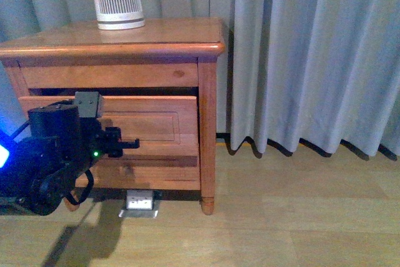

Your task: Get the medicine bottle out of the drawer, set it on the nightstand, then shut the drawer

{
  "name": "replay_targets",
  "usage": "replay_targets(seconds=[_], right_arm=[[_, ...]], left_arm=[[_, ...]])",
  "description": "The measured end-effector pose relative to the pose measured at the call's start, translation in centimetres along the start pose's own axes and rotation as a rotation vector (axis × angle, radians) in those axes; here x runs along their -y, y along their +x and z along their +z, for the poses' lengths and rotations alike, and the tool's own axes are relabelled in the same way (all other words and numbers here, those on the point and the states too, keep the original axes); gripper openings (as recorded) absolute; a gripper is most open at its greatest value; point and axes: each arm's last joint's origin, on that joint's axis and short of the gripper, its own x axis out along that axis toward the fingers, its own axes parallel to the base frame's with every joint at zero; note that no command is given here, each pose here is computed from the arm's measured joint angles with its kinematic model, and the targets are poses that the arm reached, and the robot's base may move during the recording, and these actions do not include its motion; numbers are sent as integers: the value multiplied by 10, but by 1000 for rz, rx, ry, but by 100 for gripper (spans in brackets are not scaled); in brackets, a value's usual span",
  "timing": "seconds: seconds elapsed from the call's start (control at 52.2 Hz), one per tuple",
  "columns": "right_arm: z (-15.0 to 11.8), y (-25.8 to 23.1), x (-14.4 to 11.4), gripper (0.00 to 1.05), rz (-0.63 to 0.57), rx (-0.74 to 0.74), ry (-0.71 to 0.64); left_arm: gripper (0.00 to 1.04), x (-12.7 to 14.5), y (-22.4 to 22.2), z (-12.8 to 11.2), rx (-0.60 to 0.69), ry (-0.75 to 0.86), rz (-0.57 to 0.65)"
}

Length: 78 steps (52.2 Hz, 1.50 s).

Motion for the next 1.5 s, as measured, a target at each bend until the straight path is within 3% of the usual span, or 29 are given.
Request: replay_targets(seconds=[0.23,0.422,0.767,0.939,1.093,1.342,1.495], right_arm=[[0,0,0,98,0,0,0],[0,0,0,98,0,0,0],[0,0,0,98,0,0,0],[0,0,0,98,0,0,0],[0,0,0,98,0,0,0],[0,0,0,98,0,0,0],[0,0,0,98,0,0,0]], left_arm=[[25,5,-77,-17,-75,47,25],[25,5,-114,-26,-128,85,10],[73,8,-138,-20,-209,96,-19],[99,-1,-160,3,-235,91,-5],[98,-15,-191,42,-207,84,11],[98,-22,-270,132,23,92,68],[98,-16,-334,139,110,91,134]])
